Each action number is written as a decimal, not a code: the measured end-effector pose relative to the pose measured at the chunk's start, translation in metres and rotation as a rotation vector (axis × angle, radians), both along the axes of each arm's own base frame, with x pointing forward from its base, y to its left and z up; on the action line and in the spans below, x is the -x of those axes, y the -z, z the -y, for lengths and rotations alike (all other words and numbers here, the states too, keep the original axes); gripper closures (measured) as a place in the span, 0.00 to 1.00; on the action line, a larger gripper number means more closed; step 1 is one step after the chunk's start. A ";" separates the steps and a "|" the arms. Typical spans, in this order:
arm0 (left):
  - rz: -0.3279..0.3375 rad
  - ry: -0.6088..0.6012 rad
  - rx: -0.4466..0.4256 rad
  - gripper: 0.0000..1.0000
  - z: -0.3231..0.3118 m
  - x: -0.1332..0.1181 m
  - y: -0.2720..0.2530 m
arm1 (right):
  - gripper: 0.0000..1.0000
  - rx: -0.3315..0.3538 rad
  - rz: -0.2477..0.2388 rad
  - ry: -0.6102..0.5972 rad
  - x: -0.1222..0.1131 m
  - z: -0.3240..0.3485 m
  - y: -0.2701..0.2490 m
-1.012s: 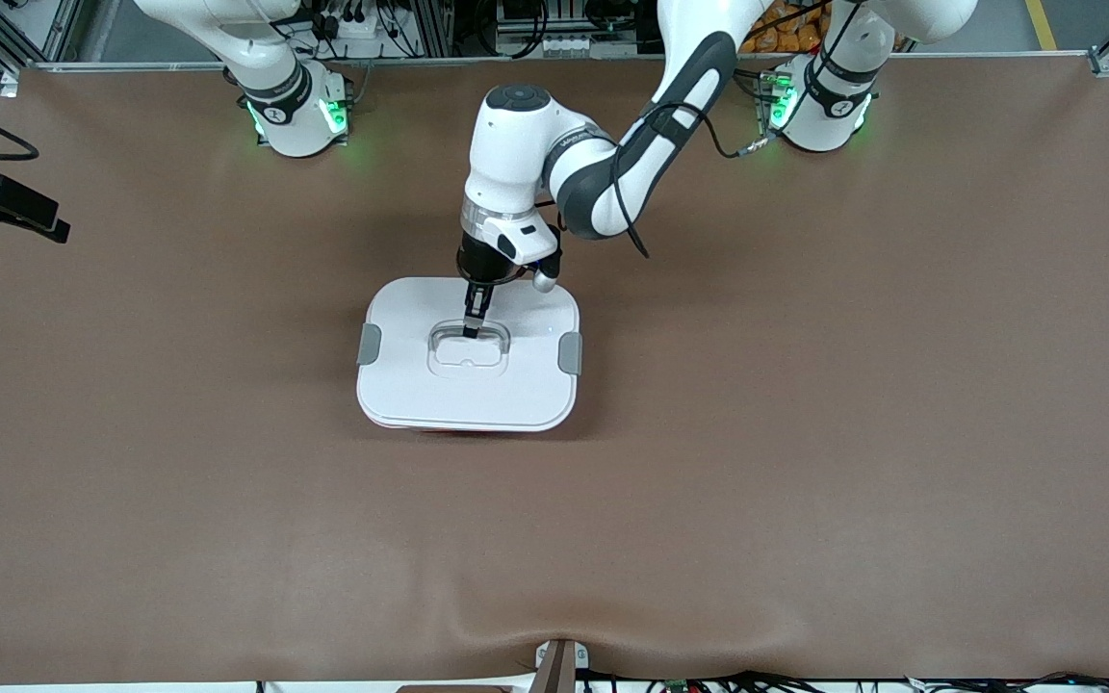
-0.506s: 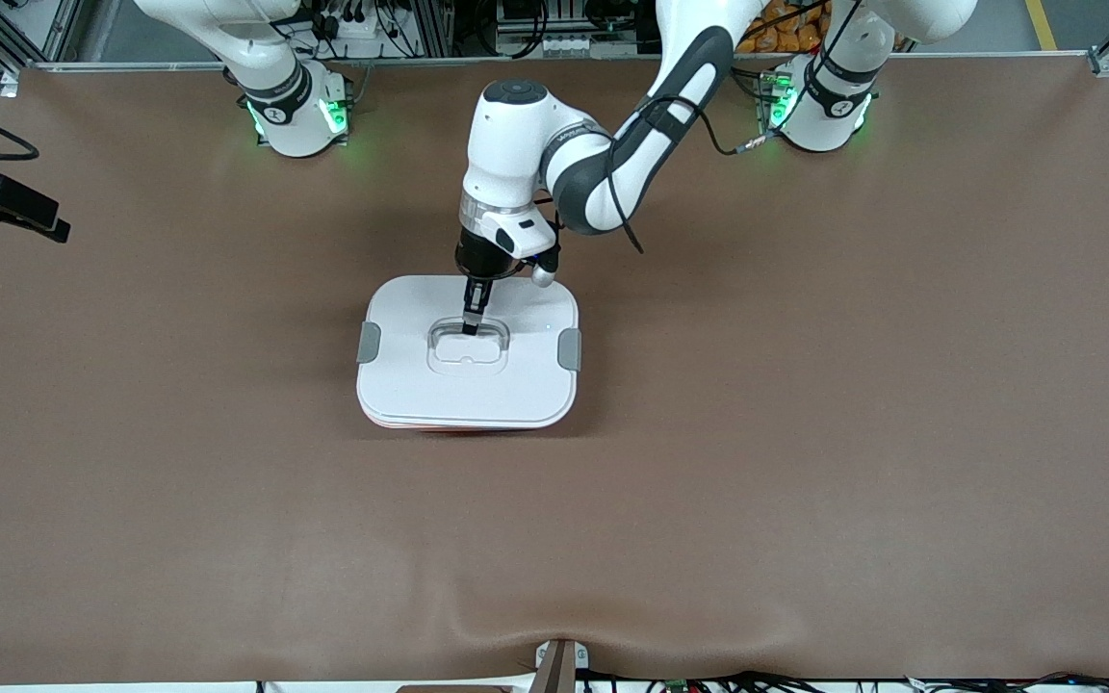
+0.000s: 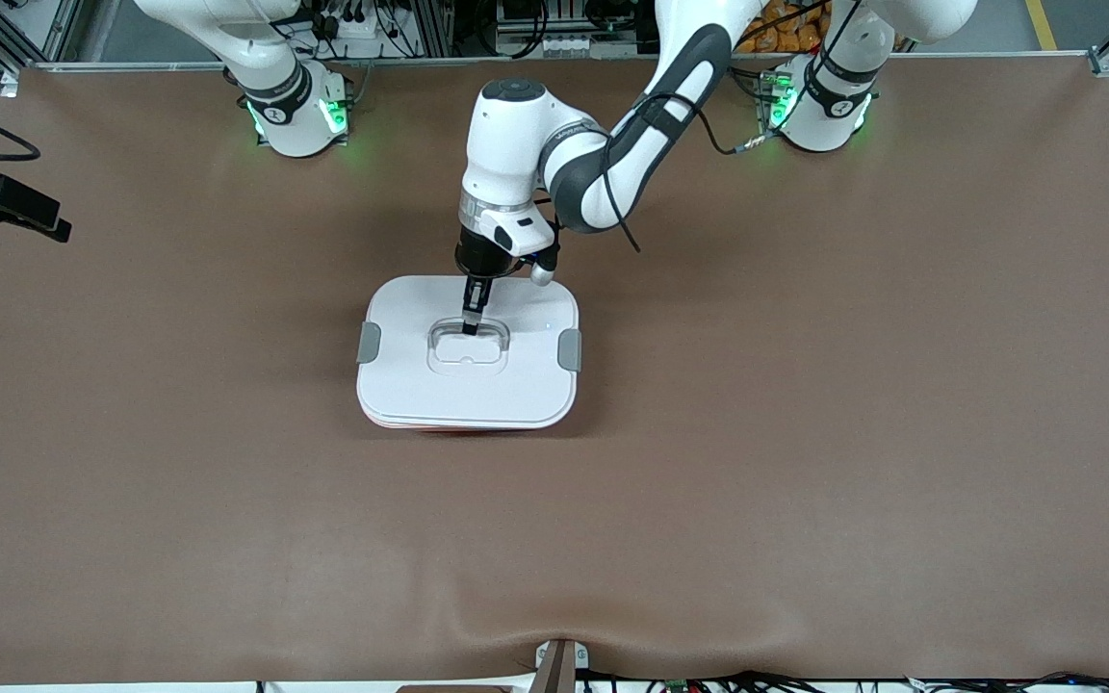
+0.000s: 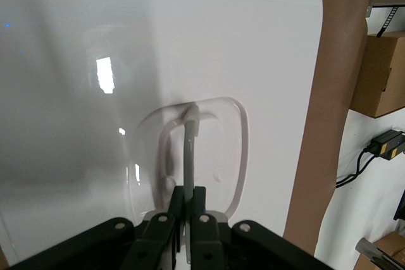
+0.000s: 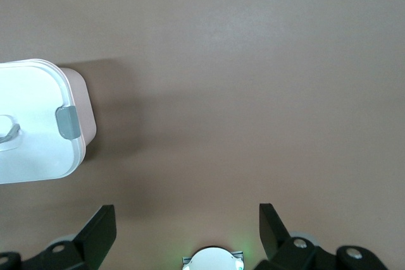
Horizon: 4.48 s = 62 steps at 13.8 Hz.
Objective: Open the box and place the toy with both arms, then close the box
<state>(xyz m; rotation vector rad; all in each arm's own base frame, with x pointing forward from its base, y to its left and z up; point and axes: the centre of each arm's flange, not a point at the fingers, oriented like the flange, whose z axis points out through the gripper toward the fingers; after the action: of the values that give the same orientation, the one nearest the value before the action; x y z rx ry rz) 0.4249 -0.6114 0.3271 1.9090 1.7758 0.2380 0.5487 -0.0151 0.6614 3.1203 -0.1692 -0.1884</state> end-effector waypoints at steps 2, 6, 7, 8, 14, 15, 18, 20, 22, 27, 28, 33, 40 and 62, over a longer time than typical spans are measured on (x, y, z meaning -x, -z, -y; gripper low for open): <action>0.000 -0.002 0.001 0.93 0.000 0.000 0.000 | 0.00 0.000 -0.001 0.000 0.000 0.000 0.000; 0.003 -0.007 0.000 0.93 -0.001 -0.003 0.000 | 0.00 0.000 -0.003 0.000 0.000 0.000 0.000; 0.003 -0.009 -0.001 0.93 -0.002 -0.004 0.000 | 0.00 0.000 -0.004 0.001 0.000 0.000 0.000; 0.003 -0.010 -0.001 0.93 -0.002 -0.005 0.000 | 0.00 0.000 -0.004 0.003 0.000 0.002 0.000; 0.007 -0.011 0.004 0.93 0.001 -0.008 0.002 | 0.00 -0.002 -0.014 0.017 0.001 0.010 0.003; 0.007 -0.011 0.002 0.93 0.002 -0.008 0.003 | 0.00 -0.002 -0.015 0.017 0.001 0.011 0.003; 0.006 -0.012 0.000 0.93 0.002 -0.008 0.003 | 0.00 -0.002 -0.015 0.017 0.002 0.011 0.003; 0.003 -0.015 -0.001 0.93 0.003 -0.006 0.003 | 0.00 -0.002 -0.015 0.017 0.002 0.011 0.003; 0.000 -0.019 -0.007 0.93 0.004 -0.004 0.004 | 0.00 -0.002 -0.015 0.017 0.002 0.011 0.003; -0.008 -0.028 -0.019 0.93 0.009 0.002 0.004 | 0.00 -0.002 -0.020 0.017 0.002 0.011 0.003; -0.009 -0.029 -0.022 0.93 0.009 0.004 0.005 | 0.00 -0.002 -0.022 0.017 0.002 0.011 0.003; -0.016 -0.036 -0.037 0.67 0.009 0.005 0.009 | 0.00 -0.002 -0.024 0.017 0.003 0.011 0.003; -0.003 -0.052 -0.024 0.00 0.008 -0.004 -0.007 | 0.00 -0.003 -0.029 0.017 0.003 0.011 0.004; -0.022 -0.277 -0.134 0.00 -0.193 -0.101 -0.094 | 0.00 -0.003 -0.033 0.017 0.003 0.011 0.004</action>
<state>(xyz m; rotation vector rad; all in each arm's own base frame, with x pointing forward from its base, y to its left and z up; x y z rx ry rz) 0.5264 -0.4185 0.4210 1.7542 2.0840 0.4459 0.5452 -0.0258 0.6571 3.1173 -0.1958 -0.2407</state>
